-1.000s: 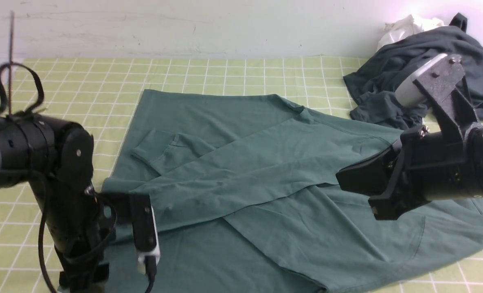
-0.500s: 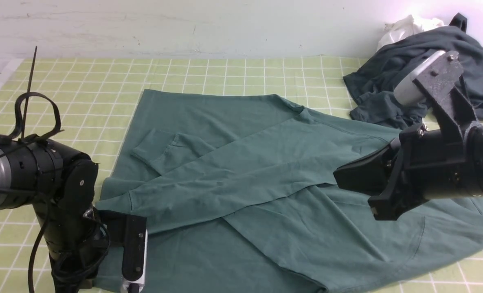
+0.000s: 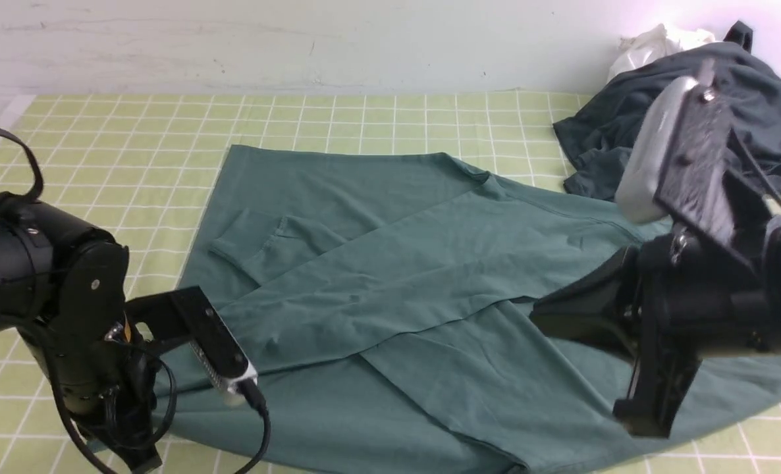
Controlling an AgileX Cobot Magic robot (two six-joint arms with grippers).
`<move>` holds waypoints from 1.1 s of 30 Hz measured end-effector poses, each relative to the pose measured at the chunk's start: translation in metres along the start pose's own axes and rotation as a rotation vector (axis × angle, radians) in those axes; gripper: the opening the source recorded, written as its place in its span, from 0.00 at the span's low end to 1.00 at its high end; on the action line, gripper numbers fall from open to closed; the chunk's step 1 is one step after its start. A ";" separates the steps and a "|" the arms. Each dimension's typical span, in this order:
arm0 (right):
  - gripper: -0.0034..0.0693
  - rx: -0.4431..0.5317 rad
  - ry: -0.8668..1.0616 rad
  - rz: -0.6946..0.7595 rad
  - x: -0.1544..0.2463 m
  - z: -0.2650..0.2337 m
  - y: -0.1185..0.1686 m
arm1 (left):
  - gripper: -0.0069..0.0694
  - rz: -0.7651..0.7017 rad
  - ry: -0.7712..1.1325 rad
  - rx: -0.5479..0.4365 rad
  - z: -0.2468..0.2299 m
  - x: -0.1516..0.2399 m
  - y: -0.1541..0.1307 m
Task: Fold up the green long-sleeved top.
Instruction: Use both arms simultaneously to clamp the lower edge of the clothing fabric
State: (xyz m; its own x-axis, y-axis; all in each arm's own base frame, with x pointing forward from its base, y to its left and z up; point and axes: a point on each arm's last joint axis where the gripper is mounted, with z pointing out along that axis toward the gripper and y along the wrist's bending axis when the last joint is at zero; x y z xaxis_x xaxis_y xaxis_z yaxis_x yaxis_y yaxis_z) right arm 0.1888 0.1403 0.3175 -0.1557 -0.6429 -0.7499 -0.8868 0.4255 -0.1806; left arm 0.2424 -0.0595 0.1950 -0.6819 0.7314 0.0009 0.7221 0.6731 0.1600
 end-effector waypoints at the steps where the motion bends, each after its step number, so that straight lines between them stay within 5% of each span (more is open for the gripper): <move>1: 0.04 0.000 0.013 -0.018 0.001 0.001 0.000 | 0.09 -0.016 0.004 0.001 -0.001 0.001 0.000; 7: 0.08 0.037 0.212 -0.116 0.020 0.019 -0.011 | 0.09 -0.148 -0.002 -0.001 -0.002 0.001 0.000; 17: 0.49 -0.048 0.797 -0.197 0.091 0.087 -0.034 | 0.09 -0.252 -0.009 -0.004 -0.002 0.001 0.000; 33: 0.41 -0.056 0.934 -0.113 0.132 0.109 -0.054 | 0.09 -0.254 -0.010 -0.004 -0.003 0.001 0.000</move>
State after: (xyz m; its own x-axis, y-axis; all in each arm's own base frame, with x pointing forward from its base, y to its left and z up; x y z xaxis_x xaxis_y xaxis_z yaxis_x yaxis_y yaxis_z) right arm 0.2633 0.1018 0.1589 -0.3315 -0.9393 0.0881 -0.9339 0.3134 -0.1719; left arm 0.2413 -0.0593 0.1974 -0.8402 0.5400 -0.0498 0.5274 0.8350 0.1573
